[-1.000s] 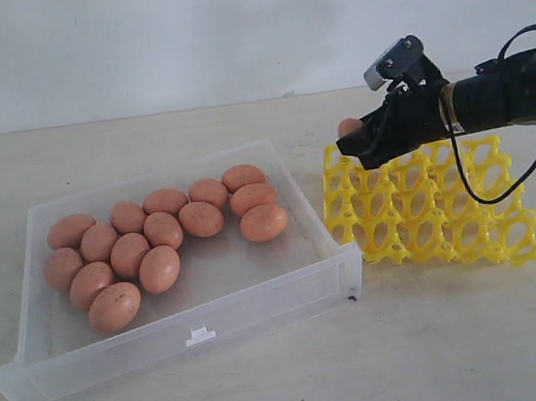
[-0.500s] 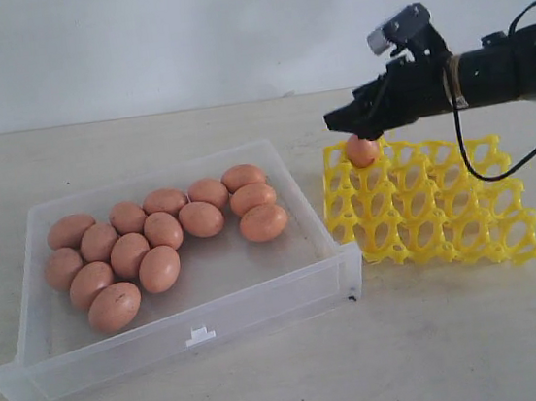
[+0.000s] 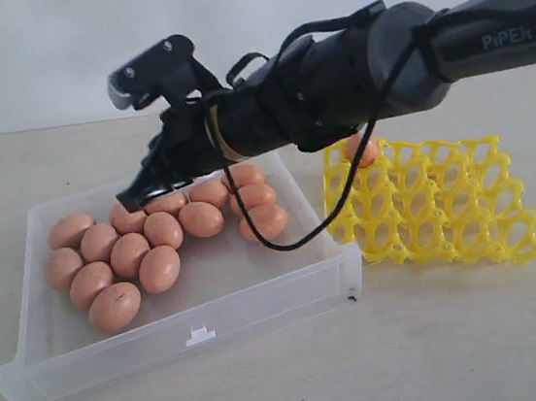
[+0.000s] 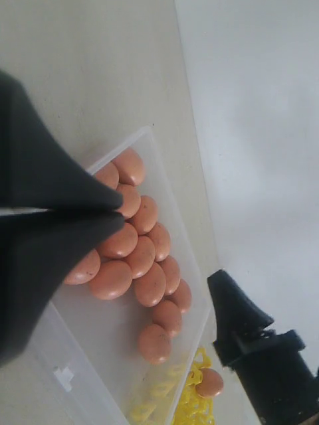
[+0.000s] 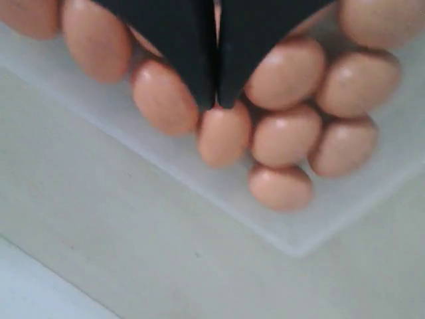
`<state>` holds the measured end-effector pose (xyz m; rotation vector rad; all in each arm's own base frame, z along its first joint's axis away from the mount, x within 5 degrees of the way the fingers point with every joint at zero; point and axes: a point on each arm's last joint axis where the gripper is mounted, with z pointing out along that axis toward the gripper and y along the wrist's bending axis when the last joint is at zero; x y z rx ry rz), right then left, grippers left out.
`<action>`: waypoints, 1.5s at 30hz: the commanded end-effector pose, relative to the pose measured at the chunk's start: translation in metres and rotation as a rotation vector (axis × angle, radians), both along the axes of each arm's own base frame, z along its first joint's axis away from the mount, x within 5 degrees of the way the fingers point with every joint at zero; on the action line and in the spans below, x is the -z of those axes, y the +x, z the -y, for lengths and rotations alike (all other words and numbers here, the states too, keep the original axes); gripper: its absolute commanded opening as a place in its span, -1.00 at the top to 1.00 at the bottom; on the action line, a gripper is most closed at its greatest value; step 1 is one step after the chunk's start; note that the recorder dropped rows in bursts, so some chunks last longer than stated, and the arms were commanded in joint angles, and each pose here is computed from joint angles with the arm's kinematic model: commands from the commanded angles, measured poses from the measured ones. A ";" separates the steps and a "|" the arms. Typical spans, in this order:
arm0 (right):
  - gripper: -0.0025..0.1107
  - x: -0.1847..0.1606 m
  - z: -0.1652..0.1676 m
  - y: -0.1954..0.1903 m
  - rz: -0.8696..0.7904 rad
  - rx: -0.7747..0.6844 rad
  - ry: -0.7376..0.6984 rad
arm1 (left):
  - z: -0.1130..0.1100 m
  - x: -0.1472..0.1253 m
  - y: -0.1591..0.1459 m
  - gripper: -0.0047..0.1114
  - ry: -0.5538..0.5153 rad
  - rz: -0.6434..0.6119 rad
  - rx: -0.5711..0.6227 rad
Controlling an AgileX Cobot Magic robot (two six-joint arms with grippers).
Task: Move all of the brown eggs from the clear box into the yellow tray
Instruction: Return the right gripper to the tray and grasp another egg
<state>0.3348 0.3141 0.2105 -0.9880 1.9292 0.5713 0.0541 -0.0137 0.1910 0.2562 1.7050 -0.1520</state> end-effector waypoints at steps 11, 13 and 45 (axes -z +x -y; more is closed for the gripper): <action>0.96 -0.023 0.023 0.039 0.238 0.275 -0.633 | 0.000 -0.001 0.000 0.99 -0.002 0.010 0.001; 0.96 -0.028 0.014 0.032 0.015 0.074 -0.541 | 0.000 -0.001 0.000 0.99 -0.002 0.010 0.001; -0.01 0.068 -0.033 0.069 -0.271 -0.138 -0.630 | 0.000 -0.001 0.000 0.99 -0.002 0.010 0.001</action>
